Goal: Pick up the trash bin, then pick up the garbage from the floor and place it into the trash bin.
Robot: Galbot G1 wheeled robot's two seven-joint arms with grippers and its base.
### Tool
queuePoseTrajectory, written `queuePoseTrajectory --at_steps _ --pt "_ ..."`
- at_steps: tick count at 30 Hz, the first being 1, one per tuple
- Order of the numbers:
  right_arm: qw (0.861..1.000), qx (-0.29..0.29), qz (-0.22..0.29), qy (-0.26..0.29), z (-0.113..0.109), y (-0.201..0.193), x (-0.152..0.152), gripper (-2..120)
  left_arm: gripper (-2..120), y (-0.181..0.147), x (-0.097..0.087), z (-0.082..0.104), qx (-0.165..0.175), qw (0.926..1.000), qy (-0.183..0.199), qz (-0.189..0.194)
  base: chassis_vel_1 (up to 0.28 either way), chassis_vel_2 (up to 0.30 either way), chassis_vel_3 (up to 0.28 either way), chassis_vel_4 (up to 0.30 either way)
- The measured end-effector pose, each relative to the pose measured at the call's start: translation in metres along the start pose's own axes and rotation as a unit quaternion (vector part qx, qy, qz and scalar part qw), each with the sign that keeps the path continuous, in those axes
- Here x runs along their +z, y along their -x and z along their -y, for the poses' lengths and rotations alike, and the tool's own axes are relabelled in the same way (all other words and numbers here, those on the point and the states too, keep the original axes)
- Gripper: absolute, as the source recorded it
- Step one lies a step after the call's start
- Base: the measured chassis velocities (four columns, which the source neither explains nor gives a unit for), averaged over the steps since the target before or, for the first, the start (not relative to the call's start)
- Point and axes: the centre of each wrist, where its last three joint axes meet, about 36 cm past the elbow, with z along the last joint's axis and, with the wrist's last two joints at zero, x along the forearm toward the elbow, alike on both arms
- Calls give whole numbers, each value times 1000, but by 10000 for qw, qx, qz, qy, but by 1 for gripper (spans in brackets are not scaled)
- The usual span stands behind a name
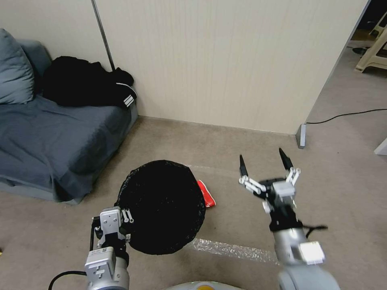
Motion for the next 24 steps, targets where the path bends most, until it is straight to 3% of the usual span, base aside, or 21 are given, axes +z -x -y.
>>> queuePoseTrajectory --at_steps 5,11,16,24 --pt "9941 -372 -678 755 7 36 -3 100 0 0 0 0 -13 10000 69 -14 0 0 0 0" --pt "9803 -827 -1228 1310 -1 71 19 100 0 -1 1 0 -93 9998 166 -28 0 0 0 0" --pt "9640 -1242 -1789 1527 -16 85 51 100 0 -1 0 1 -131 9998 179 -25 0 0 0 0" --pt "9416 -1608 -2593 1424 -33 99 96 100 0 -1 0 2 -138 9998 149 -33 0 0 0 0"
